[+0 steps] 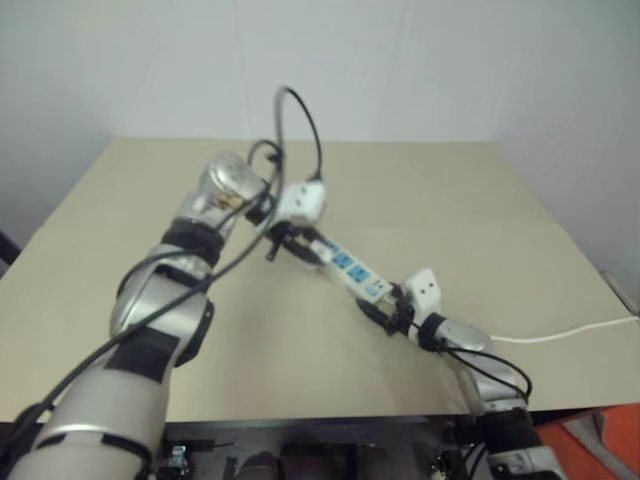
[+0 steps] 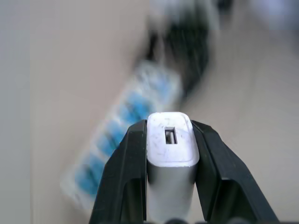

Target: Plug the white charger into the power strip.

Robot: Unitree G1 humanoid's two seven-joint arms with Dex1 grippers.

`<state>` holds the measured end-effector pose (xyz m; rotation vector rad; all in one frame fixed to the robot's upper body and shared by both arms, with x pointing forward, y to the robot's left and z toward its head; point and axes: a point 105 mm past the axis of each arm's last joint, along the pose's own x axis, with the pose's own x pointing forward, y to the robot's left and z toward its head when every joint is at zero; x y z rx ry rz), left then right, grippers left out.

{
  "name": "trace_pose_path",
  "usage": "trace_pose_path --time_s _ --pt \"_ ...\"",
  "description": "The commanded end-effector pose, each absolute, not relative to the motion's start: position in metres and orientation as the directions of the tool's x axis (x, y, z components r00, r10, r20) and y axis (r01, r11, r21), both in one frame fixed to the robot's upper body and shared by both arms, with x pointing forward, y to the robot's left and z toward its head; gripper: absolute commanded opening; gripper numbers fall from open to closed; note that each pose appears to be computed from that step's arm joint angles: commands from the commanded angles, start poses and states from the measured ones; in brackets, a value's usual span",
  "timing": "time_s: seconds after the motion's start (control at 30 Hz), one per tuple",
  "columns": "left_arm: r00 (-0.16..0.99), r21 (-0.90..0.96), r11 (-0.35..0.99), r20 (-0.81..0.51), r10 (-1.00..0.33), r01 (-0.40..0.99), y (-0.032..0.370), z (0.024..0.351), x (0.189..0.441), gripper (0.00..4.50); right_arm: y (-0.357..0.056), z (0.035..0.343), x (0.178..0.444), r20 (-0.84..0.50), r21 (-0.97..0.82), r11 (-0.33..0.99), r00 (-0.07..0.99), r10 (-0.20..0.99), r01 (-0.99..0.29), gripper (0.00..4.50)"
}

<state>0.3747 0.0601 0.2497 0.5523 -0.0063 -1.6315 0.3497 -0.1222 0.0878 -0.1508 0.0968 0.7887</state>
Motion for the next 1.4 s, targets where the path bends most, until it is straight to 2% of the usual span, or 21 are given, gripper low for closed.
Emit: trace_pose_path --time_s 0.03,0.13,0.23,0.33,0.5,0.73,0.93,1.4 --pt "-0.045 0.249 -0.058 -0.058 -0.997 0.967 0.08 0.276 0.37 1.02 -0.11 0.11 0.353 -0.107 -0.146 0.537 0.553 0.826 -0.831 3.42" --pt "-0.05 0.117 -0.04 0.081 -0.995 0.992 0.091 0.271 0.366 1.02 -0.104 0.115 0.355 -0.129 -0.208 0.403 0.434 0.892 -0.891 3.42" --pt "-0.041 -0.021 -0.046 0.196 -0.98 0.999 0.1 0.262 0.36 1.02 -0.096 0.118 0.35 -0.144 -0.205 0.232 0.263 0.954 -0.951 3.42" --pt "-0.048 -0.045 -0.057 0.182 -0.982 0.997 0.103 0.244 0.35 1.02 -0.091 0.114 0.346 -0.182 -0.22 0.105 0.146 0.972 -0.97 3.42" --pt "-0.051 -0.061 -0.058 0.107 -0.993 0.996 0.102 0.22 0.34 1.02 -0.09 0.104 0.339 -0.222 -0.19 0.005 0.048 0.974 -0.982 3.42" --pt "-0.082 -0.018 -0.081 -0.072 -0.994 0.997 0.095 0.192 0.336 1.02 -0.091 0.093 0.34 -0.263 -0.185 0.007 0.056 0.963 -0.983 3.42" --pt "-0.099 0.011 -0.101 -0.111 -0.989 0.995 0.087 0.185 0.336 1.02 -0.09 0.085 0.34 -0.292 -0.295 0.005 0.095 0.952 -0.955 3.42" --pt "-0.116 -0.013 -0.115 -0.164 -0.98 0.993 0.079 0.172 0.336 1.02 -0.092 0.076 0.341 -0.339 -0.242 0.007 0.091 0.936 -0.97 3.42"
